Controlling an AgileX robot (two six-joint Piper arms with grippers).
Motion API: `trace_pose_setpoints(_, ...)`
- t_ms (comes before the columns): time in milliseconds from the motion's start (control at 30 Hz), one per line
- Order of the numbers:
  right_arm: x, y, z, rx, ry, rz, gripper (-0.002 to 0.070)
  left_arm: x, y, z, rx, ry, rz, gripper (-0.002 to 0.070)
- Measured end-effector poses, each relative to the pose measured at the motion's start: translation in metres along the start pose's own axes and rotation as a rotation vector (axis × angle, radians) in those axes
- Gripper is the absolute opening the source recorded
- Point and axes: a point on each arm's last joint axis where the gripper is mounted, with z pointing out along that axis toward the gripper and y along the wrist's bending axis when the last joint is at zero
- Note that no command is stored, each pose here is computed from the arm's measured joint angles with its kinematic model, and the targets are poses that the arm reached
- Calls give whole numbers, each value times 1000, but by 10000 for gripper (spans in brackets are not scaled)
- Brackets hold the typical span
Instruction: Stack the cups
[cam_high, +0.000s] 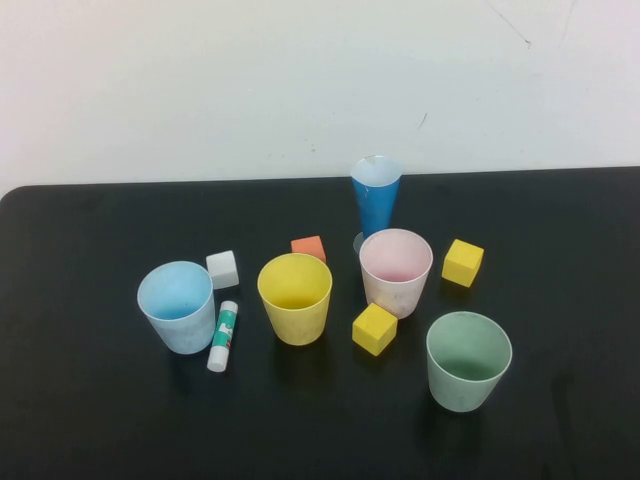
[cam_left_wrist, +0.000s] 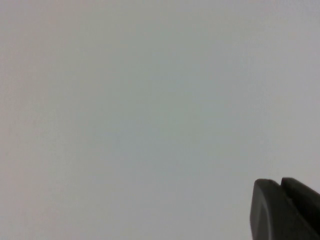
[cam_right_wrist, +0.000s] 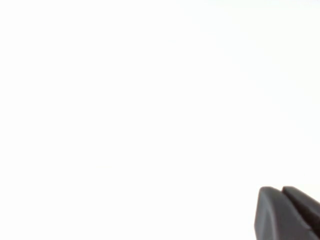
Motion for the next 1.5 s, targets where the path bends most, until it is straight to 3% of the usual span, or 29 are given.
trace_pose_setpoints(100,-12,-5,13,-1,161,-4,-3,-2,0,5,-35,83,-28,-2)
trace_pose_setpoints(300,-37,-14,32,0,376,-4,-3,-40,-14,27,-39,291,84,-2)
trace_pose_setpoints(467,-19,-14,47,-24,686,35,-3,-46,-18,54,-52,517,146,-2)
trace_pose_setpoints(733,22,-3,37,-75,1133,146,-3,1,-8,80,-109,890,125,-2)
trace_pose_setpoints(933,26,-1,34,-106,1200,135,-3,36,-2,92,-157,1123,68,-2)
trace_pose_setpoints(1200,37,11,25,-367,1364,42,-3,68,3,142,-171,1401,71,6)
trace_pose_setpoints(1300,44,16,23,-462,1447,39,-3,81,4,166,-155,1486,78,75)
trace_pose_setpoints(1500,48,22,24,-563,1455,52,-3,118,10,202,-158,1623,43,414)
